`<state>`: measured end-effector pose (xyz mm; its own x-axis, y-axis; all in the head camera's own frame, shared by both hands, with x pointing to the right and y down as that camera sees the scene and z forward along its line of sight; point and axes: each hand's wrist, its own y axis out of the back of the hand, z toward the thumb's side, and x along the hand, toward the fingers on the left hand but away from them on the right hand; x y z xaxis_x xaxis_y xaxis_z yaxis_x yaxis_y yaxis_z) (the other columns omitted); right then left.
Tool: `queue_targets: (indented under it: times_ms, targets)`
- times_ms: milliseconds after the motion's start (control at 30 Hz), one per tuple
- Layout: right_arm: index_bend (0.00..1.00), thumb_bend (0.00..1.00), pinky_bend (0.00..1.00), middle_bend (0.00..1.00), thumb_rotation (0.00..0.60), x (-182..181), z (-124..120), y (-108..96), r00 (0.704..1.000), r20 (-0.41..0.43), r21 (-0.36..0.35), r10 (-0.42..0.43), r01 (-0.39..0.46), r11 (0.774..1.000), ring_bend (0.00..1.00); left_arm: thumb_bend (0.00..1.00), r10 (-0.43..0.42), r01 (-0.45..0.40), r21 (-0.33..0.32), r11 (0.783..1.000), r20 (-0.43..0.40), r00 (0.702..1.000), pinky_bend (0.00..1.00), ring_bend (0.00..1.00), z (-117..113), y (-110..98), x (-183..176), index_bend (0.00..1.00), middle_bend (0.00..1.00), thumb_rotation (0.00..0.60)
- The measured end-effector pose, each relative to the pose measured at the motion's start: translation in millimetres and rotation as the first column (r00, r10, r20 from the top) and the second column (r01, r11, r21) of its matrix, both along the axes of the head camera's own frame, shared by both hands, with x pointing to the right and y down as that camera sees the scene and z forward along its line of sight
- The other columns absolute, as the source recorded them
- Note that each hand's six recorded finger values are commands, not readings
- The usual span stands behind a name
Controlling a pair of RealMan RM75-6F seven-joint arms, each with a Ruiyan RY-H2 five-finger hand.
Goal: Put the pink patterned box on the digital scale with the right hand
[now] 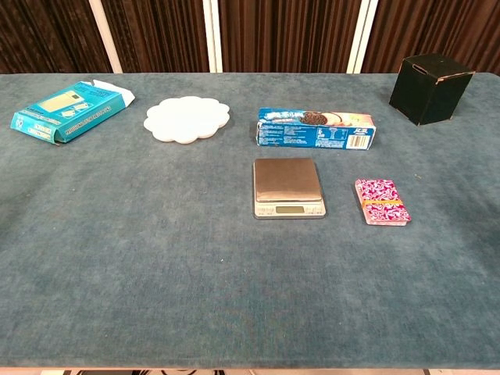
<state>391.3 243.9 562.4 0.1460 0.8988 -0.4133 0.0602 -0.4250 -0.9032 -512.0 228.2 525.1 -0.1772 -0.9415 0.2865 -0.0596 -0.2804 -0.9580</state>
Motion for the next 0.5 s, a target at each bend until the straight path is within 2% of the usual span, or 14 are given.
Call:
queue_targets:
  times_ms: [200, 367, 500]
  targets:
    - [0.00, 0.35, 0.00, 0.00, 0.600, -25.3, 5.9, -15.1, 0.998, 0.007, -0.071, -0.055, 0.055, 0.996, 0.00, 0.66, 0.005, -0.005, -0.007, 1.000, -0.002, 1.000, 0.00, 0.00, 1.2, 0.0, 0.8, 0.07, 0.00, 0.600]
    - [0.00, 0.35, 0.00, 0.00, 0.600, -58.1, 22.5, -43.8, 0.991, 0.005, -0.152, -0.131, 0.130, 0.980, 0.00, 0.66, 0.004, -0.004, -0.001, 1.000, -0.006, 1.000, 0.00, 0.00, 0.1, 0.0, 0.9, 0.07, 0.00, 0.600]
    - [0.00, 0.33, 0.00, 0.00, 0.600, -80.6, 38.7, -69.5, 0.987, -0.016, -0.203, -0.162, 0.155, 0.967, 0.00, 0.66, -0.001, 0.001, 0.000, 1.000, -0.008, 1.000, 0.00, 0.00, -0.1, -0.3, -0.6, 0.07, 0.00, 0.600]
